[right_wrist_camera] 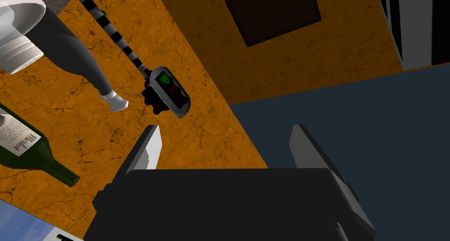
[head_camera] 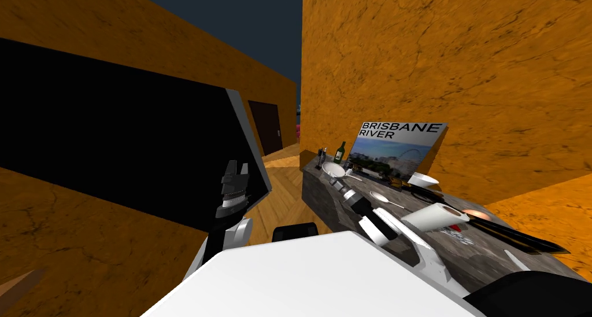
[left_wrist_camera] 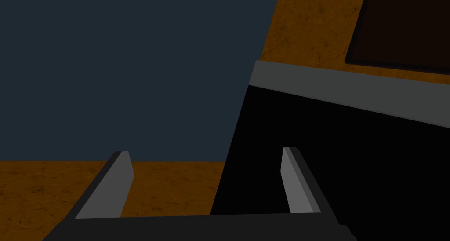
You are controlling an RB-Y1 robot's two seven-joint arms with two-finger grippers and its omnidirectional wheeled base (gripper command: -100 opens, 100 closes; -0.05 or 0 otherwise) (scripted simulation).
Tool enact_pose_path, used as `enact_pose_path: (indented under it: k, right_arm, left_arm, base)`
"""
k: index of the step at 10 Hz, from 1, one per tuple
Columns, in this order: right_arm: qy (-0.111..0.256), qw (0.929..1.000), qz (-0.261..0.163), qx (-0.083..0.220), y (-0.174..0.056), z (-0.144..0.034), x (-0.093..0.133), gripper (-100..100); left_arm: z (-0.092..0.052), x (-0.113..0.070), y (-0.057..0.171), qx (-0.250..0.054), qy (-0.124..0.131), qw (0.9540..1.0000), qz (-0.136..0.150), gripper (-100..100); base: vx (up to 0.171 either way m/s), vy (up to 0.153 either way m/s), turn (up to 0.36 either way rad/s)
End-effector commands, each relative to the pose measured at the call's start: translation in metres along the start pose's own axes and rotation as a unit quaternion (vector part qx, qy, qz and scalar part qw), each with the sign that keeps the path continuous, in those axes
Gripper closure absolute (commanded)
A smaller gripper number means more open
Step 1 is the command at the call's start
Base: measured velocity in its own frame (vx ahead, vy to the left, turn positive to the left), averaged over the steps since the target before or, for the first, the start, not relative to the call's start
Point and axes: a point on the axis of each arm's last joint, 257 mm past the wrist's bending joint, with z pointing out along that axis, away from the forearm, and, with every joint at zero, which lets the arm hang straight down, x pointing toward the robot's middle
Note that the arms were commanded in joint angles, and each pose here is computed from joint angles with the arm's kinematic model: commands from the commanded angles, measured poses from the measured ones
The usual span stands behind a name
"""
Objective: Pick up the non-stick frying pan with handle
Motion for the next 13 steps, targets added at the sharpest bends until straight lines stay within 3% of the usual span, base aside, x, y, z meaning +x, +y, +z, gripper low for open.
enact_pose_path:
  k: [1, 4, 5, 6, 7, 8, 9, 10, 11, 12, 13]
  right_arm:
    - [0.018, 0.9995, -0.026, 0.005, -0.008, -0.002, 0.006, -100]
    - [0.069, 0.9921, -0.100, 0.031, -0.040, -0.013, 0.021, -100]
    - [0.075, 0.9907, -0.110, 0.028, -0.041, -0.014, 0.021, -100]
    - [0.097, 0.9839, -0.144, 0.043, -0.058, -0.021, 0.027, -100]
    - [0.104, 0.9820, -0.153, 0.039, -0.059, -0.021, 0.026, -100]
    - [0.125, 0.9732, -0.185, 0.055, -0.078, -0.030, 0.031, -100]
    - [0.131, 0.9706, -0.195, 0.051, -0.079, -0.030, 0.029, -100]
    - [0.154, 0.9589, -0.230, 0.064, -0.098, -0.041, 0.033, -100]
    - [0.158, 0.9565, -0.237, 0.061, -0.099, -0.041, 0.031, -100]
    - [0.181, 0.9425, -0.271, 0.075, -0.118, -0.052, 0.033, -100]
    - [0.185, 0.9400, -0.278, 0.072, -0.119, -0.052, 0.032, -100]
  left_arm:
    - [0.000, 0.000, 0.000, 0.000, 0.000, 1.0000, 0.000, 0]
    - [0.000, 0.000, 0.000, 0.000, 0.000, 1.0000, 0.000, 0]
    - [0.000, 0.000, 0.000, 0.000, 0.000, 1.0000, 0.000, 0]
    - [0.000, 0.000, 0.000, 0.000, 0.000, 1.0000, 0.000, 0]
    - [0.000, 0.000, 0.000, 0.000, 0.000, 1.0000, 0.000, 0]
    - [0.000, 0.000, 0.000, 0.000, 0.000, 1.0000, 0.000, 0]
    - [0.000, 0.000, 0.000, 0.000, 0.000, 1.0000, 0.000, 0]
    - [0.000, 0.000, 0.000, 0.000, 0.000, 1.0000, 0.000, 0]
    - [0.000, 0.000, 0.000, 0.000, 0.000, 1.0000, 0.000, 0]
    - [0.000, 0.000, 0.000, 0.000, 0.000, 1.0000, 0.000, 0]
    - [0.000, 0.000, 0.000, 0.000, 0.000, 1.0000, 0.000, 0]
  base:
    - [-0.015, 0.032, 0.037]
    - [-0.019, 0.037, 0.071]
    - [-0.014, 0.035, 0.037]
    - [-0.015, 0.048, 0.086]
    - [-0.007, 0.041, 0.040]
    - [0.009, 0.044, 0.096]
    - [0.004, 0.038, 0.036]
    - [0.000, 0.054, 0.079]
    - [0.004, 0.043, 0.045]
    - [0.016, 0.051, 0.083]
    - [0.013, 0.040, 0.038]
